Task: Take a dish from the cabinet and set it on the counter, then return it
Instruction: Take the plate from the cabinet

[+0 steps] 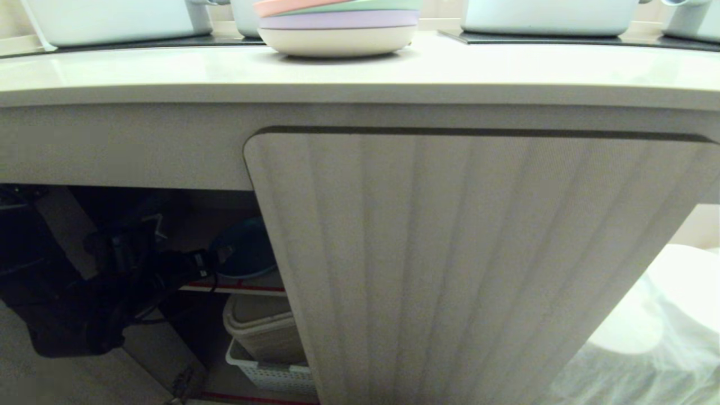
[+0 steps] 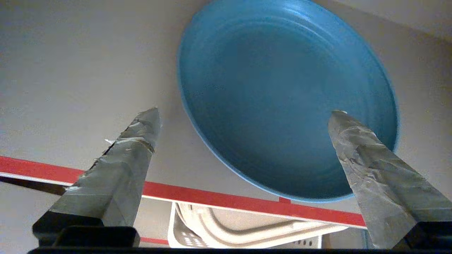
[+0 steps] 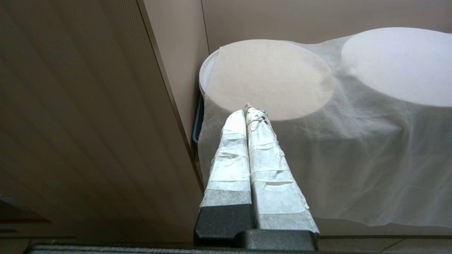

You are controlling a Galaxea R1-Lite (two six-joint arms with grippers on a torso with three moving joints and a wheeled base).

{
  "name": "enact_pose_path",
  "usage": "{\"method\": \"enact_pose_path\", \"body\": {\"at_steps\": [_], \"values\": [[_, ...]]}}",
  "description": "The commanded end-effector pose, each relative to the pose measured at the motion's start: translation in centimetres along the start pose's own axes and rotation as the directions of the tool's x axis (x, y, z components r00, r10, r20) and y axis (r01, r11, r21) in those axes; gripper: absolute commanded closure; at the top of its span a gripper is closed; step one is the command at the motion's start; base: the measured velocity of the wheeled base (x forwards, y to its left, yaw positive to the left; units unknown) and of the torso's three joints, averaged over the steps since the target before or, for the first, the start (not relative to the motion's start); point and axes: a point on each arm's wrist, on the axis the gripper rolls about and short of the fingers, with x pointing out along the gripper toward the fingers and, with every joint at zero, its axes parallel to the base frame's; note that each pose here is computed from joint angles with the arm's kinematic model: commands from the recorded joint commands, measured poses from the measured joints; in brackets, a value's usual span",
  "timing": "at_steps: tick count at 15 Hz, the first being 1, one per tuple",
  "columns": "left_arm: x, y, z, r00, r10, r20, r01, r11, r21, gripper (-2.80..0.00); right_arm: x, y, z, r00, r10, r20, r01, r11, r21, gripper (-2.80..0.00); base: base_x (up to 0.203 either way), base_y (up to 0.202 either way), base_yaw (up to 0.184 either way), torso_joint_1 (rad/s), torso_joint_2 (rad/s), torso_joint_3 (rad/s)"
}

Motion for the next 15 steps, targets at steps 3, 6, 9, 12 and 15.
{"method": "enact_pose_path", "body": {"at_steps": [3,6,9,12,15], "values": [[0.5,0.2,-0.3,1.0,0.004,-0.005,-0.004,1.0,0.003,-2.8,0.0,0.0,0.0,1.0,0.0,0.0,0.0,1.0,0.0,0.0,0.0,0.0,0.0,0.0,0.0,0.0],[0.7,0.3,-0.7,1.0,0.009,-0.017,-0.009,1.0,0.001,-2.8,0.0,0.0,0.0,1.0,0.0,0.0,0.0,1.0,0.0,0.0,0.0,0.0,0.0,0.0,0.0,0.0],[0.9,0.4,-0.7,1.0,0.011,-0.018,-0.011,1.0,0.0,-2.8,0.0,0.0,0.0,1.0,0.0,0.0,0.0,1.0,0.0,0.0,0.0,0.0,0.0,0.0,0.0,0.0],[1.3,0.2,-0.9,1.0,0.005,-0.021,-0.005,1.0,0.003,-2.8,0.0,0.0,0.0,1.0,0.0,0.0,0.0,1.0,0.0,0.0,0.0,0.0,0.0,0.0,0.0,0.0],[1.6,0.0,-1.1,1.0,0.0,-0.026,0.0,1.0,0.005,-2.8,0.0,0.0,0.0,1.0,0.0,0.0,0.0,1.0,0.0,0.0,0.0,0.0,0.0,0.0,0.0,0.0]]}}
